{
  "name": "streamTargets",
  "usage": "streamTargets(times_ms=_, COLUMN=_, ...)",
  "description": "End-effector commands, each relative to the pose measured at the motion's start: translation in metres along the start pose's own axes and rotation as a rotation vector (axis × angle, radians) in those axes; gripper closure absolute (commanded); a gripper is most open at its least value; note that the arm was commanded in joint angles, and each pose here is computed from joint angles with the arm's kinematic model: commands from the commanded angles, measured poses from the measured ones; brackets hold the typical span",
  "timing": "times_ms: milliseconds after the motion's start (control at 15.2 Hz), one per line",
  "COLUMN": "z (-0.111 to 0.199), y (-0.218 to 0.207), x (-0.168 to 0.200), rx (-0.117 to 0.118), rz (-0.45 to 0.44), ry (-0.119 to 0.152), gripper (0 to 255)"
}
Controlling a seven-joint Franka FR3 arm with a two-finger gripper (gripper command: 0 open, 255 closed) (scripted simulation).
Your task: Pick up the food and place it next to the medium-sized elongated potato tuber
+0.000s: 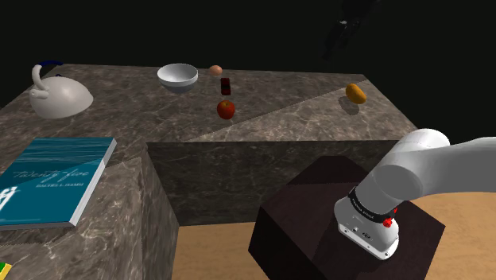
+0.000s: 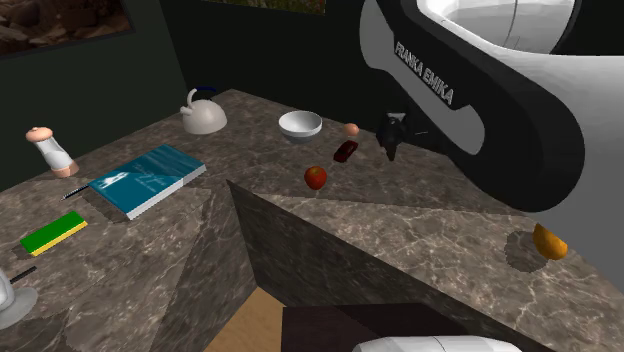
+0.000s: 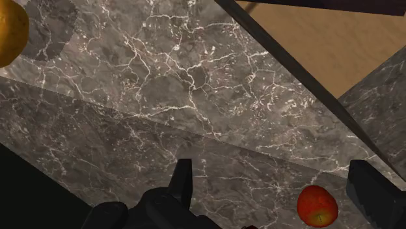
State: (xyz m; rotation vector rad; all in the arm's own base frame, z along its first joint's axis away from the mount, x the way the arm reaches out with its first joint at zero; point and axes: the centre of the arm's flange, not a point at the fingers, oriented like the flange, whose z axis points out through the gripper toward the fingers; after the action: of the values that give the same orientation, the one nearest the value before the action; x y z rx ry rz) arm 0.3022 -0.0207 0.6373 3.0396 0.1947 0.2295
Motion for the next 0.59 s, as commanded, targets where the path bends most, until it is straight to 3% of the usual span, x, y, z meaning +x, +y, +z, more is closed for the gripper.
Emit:
streamTargets(times_ms=0, z=0.000, y=0.000, x=0.000, rx=0.000, rz=0.000, ry=0.000, gripper=0)
streamTargets(times_ms=528, z=0.072, y=-0.023, x=0.076, rx=0.017, rz=-0.123, ry=-0.021, gripper=0)
